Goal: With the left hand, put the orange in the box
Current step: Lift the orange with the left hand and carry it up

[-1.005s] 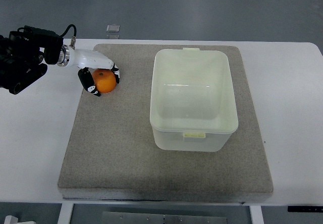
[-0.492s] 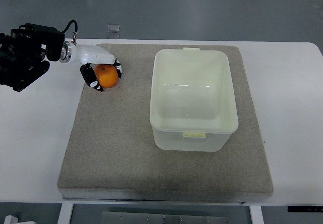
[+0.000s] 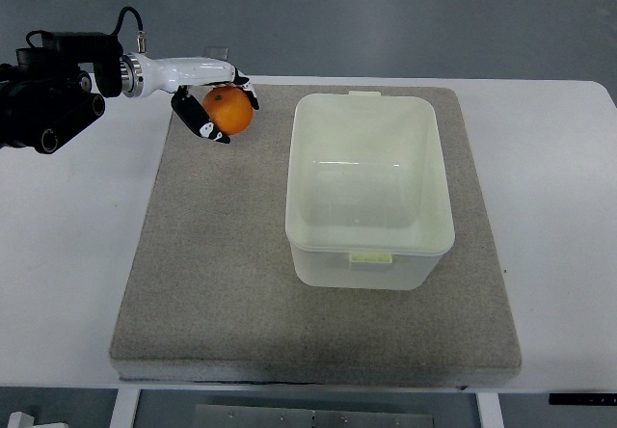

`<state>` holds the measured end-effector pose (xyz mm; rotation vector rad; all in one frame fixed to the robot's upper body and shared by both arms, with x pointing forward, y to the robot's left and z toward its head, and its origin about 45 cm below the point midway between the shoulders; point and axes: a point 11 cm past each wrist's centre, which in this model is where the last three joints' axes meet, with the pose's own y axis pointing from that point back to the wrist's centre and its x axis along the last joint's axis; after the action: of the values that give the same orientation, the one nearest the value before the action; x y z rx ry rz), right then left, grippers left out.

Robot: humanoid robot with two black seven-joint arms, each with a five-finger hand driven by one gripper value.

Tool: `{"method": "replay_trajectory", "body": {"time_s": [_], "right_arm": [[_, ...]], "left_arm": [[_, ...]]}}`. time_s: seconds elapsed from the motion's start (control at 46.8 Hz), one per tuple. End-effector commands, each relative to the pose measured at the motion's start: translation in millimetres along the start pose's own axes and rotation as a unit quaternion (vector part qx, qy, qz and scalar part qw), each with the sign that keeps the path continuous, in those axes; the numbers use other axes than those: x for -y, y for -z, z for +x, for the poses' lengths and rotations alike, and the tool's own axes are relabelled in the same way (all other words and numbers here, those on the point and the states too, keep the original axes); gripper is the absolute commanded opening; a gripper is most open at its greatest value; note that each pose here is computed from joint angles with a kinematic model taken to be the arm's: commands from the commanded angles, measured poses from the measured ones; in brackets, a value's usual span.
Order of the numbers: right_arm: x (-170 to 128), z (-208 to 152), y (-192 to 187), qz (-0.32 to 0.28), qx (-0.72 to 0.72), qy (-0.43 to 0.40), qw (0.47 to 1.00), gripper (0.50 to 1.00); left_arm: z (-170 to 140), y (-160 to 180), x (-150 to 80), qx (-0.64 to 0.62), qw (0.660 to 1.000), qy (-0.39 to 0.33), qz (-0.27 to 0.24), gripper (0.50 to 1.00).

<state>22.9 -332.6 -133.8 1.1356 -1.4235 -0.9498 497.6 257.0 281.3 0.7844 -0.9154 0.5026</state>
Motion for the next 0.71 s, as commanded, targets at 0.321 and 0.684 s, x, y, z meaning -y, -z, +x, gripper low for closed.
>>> {"method": "replay_trajectory", "body": {"time_s": [0.321,0.684], "right_arm": [[0,0,0,0.0,0.0,0.0,1.0,0.944],[0,0,0,0.0,0.0,0.0,1.0,0.944]], "left_arm": [[31,-15,2,-0.193,0.971,-0.124,-0.062,0.5],[29,-71,37,-0.324,0.919,-0.161,-0.159,0.5]]}}
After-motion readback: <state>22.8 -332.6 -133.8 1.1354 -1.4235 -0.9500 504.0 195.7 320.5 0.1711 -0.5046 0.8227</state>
